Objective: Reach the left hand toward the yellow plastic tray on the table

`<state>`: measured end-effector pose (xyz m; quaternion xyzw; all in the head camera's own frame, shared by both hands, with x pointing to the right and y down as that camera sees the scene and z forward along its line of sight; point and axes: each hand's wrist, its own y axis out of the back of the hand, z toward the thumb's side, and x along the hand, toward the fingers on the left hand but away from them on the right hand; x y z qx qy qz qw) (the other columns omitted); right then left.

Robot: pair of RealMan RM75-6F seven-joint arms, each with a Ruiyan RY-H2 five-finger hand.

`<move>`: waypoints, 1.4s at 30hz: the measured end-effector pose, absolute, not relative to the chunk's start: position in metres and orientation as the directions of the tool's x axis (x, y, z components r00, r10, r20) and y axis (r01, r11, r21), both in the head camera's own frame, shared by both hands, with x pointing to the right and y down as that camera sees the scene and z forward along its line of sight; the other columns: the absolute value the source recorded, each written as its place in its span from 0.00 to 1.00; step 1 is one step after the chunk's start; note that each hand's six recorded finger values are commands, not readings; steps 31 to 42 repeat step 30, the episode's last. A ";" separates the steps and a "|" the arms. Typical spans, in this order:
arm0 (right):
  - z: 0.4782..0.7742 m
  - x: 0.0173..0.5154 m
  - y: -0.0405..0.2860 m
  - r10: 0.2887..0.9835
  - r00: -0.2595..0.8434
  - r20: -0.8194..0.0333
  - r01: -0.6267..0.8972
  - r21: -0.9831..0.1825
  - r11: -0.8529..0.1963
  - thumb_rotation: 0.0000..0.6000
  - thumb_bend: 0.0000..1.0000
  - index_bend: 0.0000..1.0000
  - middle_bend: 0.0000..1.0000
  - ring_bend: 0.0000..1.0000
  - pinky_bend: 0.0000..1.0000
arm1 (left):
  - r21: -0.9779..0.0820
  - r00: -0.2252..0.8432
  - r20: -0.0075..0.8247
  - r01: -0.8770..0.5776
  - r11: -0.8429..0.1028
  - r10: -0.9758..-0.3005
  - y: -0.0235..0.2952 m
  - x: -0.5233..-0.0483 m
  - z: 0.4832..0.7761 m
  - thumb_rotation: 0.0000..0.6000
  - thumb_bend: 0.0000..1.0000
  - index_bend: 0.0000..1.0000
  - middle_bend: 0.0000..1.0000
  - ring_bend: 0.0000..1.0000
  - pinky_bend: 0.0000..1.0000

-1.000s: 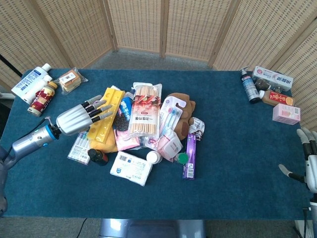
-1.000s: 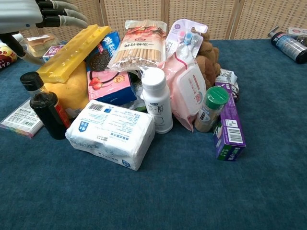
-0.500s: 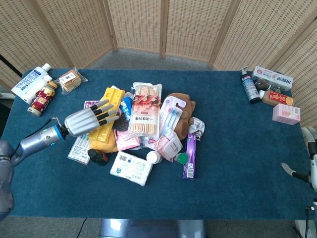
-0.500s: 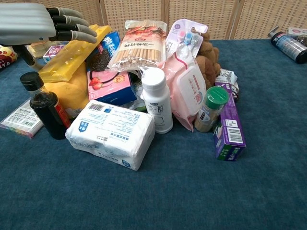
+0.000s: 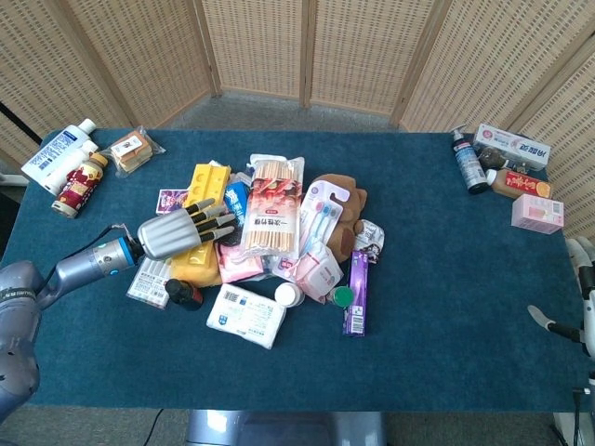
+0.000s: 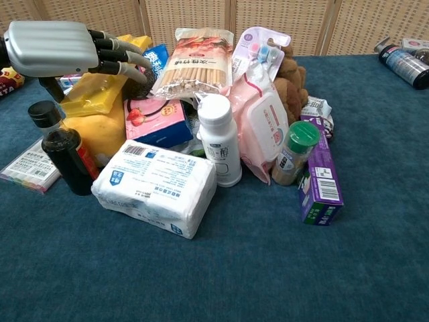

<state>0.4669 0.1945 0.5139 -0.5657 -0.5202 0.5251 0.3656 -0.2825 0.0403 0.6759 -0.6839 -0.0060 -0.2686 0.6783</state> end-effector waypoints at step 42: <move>0.513 0.449 0.197 0.975 -0.042 -0.220 0.242 -0.949 -0.203 1.00 0.00 0.00 0.00 0.00 0.00 | -0.976 0.938 0.000 0.075 0.204 -0.346 -0.003 -0.285 0.547 1.00 0.00 0.73 0.68 0.72 0.75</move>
